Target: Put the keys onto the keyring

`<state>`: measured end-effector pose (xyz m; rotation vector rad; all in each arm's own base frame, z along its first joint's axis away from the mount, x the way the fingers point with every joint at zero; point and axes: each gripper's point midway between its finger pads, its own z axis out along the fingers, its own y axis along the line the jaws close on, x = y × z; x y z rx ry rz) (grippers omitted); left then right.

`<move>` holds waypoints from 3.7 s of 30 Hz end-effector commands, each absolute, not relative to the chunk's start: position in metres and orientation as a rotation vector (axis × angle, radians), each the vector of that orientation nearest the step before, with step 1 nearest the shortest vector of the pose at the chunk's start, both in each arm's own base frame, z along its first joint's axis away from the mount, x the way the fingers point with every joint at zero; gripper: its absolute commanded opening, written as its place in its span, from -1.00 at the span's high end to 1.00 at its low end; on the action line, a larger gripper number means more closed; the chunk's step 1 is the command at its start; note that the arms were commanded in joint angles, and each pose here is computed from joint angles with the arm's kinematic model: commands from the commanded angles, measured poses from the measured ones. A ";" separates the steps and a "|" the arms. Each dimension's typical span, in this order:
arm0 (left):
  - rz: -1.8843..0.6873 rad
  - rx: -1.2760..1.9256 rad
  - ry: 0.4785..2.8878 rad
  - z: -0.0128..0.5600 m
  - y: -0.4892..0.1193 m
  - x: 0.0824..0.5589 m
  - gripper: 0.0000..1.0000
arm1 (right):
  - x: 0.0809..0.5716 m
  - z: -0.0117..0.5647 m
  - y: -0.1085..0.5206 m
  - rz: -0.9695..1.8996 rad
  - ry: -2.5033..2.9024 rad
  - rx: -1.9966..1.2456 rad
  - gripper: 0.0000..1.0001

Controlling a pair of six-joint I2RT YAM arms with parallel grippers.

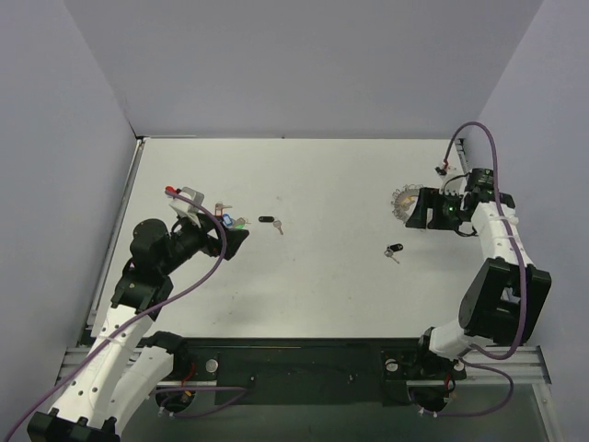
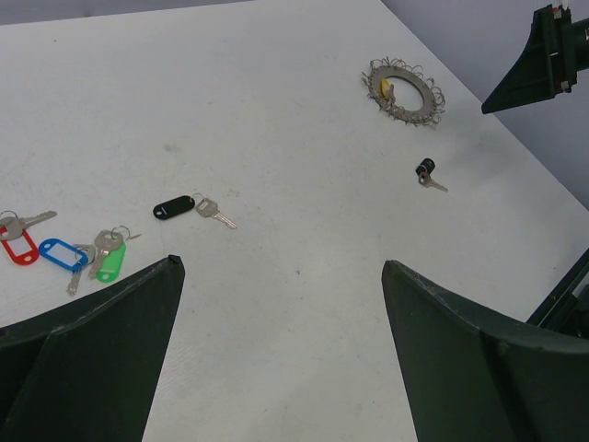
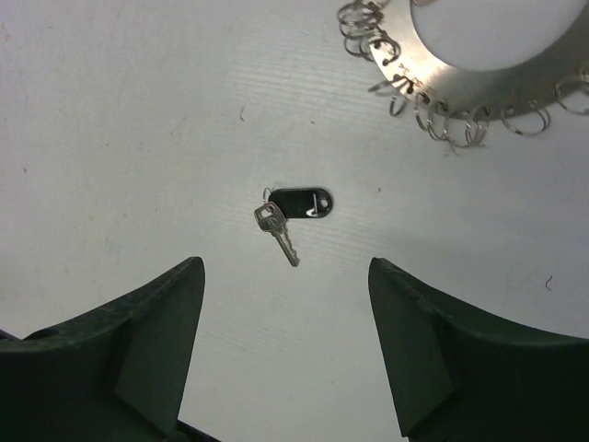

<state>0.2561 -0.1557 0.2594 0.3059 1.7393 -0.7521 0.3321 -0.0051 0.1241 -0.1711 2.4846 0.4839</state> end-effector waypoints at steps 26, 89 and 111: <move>-0.735 0.328 1.723 0.270 -0.158 0.265 -1.00 | 0.396 0.071 -0.089 0.048 2.851 -0.009 0.46; -0.737 0.324 1.743 0.265 -0.158 0.269 -1.00 | 0.387 0.054 -0.099 -0.016 2.522 -1.491 0.32; -0.734 0.320 1.743 0.265 -0.156 0.270 -1.00 | 0.424 0.049 -0.117 0.021 2.864 -0.460 0.60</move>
